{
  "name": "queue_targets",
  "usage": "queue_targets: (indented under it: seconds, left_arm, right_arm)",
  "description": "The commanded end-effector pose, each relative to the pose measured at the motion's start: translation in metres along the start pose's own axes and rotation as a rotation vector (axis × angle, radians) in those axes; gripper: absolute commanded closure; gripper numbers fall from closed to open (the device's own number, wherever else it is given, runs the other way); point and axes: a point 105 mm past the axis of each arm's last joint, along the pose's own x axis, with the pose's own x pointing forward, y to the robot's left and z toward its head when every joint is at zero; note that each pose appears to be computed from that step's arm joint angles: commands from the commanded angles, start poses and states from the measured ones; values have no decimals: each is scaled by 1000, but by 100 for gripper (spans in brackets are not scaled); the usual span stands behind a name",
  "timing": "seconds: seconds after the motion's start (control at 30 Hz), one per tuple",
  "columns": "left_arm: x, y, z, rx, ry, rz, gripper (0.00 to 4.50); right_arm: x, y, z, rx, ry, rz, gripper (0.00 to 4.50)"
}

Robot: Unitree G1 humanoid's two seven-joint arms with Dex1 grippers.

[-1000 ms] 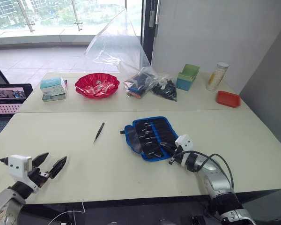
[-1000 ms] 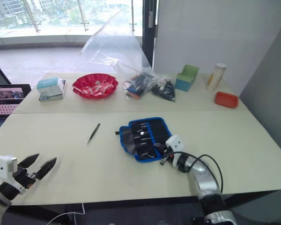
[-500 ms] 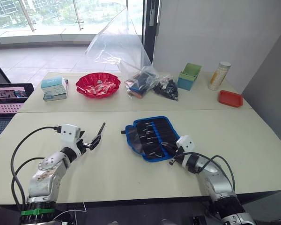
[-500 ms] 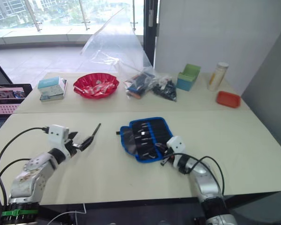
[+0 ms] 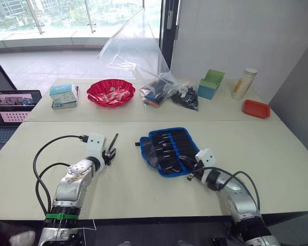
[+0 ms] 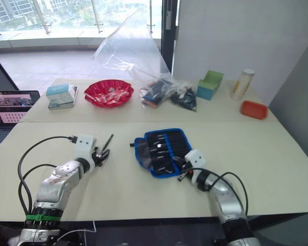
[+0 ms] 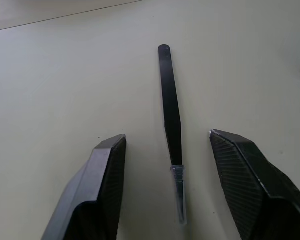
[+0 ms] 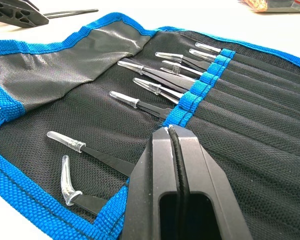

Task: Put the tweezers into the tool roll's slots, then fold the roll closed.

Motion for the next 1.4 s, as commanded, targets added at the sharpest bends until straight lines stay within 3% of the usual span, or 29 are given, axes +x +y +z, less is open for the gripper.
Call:
queue_targets:
  seconds: [0.03,0.17,0.43,0.6,0.7,0.8,0.93,1.07,1.23,1.4]
  left_arm:
    - [7,-8,2,0,-15,-27,316]
    - [11,-8,10,25,-56,-49,449]
    - [4,-3,52,54,-245,-109,449]
    - [1,-20,87,138,-386,-209,449]
    - [2,-46,102,223,-435,-346,449]
    - [3,-72,103,320,-432,-483,449]
    - [-2,-117,91,487,-355,-730,449]
    - [-13,-140,82,573,-288,-936,449]
    - [-16,-149,70,659,-191,-1072,449]
    - [-18,-143,60,719,-89,-1121,449]
  right_arm:
    - [-2,15,-29,54,105,32,450]
    - [-2,14,-27,56,100,27,450]
    - [-9,10,-13,46,73,7,450]
    - [-14,8,7,12,48,-1,450]
    - [-17,13,12,3,47,2,450]
    - [-19,15,12,7,58,-16,450]
    - [-23,20,10,23,58,-45,450]
    - [-30,19,15,24,44,-72,450]
    - [-35,20,12,27,61,-92,450]
    - [-33,25,10,34,69,-90,450]
